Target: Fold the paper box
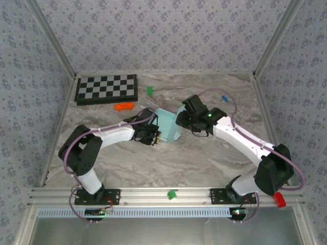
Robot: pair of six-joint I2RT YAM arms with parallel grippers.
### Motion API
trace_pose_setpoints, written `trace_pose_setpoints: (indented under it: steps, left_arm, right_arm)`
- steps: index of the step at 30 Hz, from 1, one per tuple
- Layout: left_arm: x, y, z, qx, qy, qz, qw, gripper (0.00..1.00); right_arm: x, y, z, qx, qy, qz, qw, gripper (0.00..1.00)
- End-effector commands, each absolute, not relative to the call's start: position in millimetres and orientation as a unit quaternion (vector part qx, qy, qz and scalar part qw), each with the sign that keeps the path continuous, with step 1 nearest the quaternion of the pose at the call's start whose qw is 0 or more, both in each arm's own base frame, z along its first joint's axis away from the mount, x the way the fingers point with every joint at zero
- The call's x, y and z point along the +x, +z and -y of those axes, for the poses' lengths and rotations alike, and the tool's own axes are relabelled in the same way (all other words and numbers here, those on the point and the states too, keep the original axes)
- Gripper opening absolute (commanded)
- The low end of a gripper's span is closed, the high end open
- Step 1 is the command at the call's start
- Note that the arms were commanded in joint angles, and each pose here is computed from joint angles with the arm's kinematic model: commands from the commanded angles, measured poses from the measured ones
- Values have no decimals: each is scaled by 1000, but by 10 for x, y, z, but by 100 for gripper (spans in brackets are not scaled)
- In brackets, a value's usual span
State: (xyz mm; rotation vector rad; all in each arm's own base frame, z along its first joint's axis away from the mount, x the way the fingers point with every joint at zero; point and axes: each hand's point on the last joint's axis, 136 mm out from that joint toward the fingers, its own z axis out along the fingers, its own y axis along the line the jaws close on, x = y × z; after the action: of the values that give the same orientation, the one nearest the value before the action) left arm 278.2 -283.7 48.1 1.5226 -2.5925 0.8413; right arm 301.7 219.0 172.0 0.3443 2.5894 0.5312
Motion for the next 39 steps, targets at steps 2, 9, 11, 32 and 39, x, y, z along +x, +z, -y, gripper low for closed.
trace_pose_setpoints:
  steps: [2, 9, 11, 32, 39]
  left_arm:
    - [2801, 524, 2957, 501, 279, 819, 29, 17]
    - [2805, 528, 2967, 500, 280, 819, 29, 17]
    - [2803, 530, 2972, 500, 281, 819, 29, 17]
    - [2807, 532, 2990, 498, 286, 818, 31, 18]
    - [2824, 550, 3004, 494, 293, 818, 28, 39]
  right_arm:
    - [3019, 1858, -2177, 118, 200, -937, 260, 50]
    - [3039, 1921, -2223, 110, 219, -931, 270, 52]
    - [3034, 1892, -2214, 115, 216, -933, 265, 52]
    - [3085, 1734, -2246, 121, 198, -942, 242, 27]
    - [3095, 1807, -2086, 122, 155, -947, 254, 16]
